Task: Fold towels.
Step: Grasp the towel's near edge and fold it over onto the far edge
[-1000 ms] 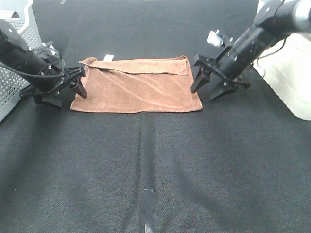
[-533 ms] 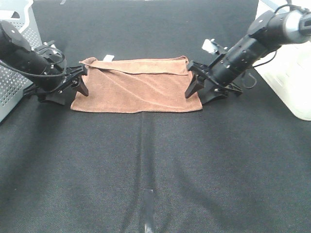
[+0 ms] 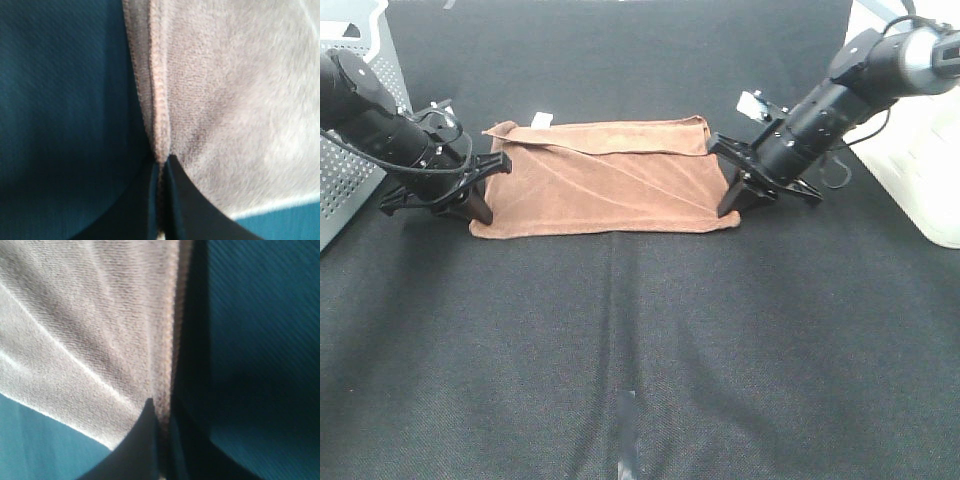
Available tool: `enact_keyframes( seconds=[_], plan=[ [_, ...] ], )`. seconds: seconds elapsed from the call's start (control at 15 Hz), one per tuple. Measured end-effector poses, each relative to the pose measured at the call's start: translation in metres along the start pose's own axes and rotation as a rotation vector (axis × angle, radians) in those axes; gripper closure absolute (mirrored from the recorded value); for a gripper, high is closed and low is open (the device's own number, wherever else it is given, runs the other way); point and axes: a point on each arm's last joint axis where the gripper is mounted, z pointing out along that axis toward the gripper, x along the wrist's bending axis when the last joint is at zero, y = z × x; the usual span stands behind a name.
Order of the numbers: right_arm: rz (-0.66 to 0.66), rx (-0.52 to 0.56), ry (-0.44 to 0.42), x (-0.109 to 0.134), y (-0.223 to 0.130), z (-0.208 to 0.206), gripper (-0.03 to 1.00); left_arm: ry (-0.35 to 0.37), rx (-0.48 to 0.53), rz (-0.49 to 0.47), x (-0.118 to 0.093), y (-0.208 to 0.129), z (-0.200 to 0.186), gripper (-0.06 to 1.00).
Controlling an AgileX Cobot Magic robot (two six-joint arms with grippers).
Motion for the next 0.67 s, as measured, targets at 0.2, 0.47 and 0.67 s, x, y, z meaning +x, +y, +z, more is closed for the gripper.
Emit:
enact_keyframes(
  seconds=[0.2, 0.47, 0.67],
  plan=[
    [-0.010, 0.049, -0.009, 0.006, -0.014, -0.016, 0.97, -0.002, 0.113, 0.058, -0.006, -0.012, -0.010, 0.94],
    [0.058, 0.094, -0.054, -0.002, -0.075, -0.025, 0.97, 0.019, 0.188, 0.058, -0.009, -0.059, -0.030, 0.94],
    [0.072, 0.141, -0.063, -0.008, -0.103, -0.020, 0.97, 0.028, 0.226, 0.054, -0.005, -0.081, -0.035, 0.94]
  ],
)
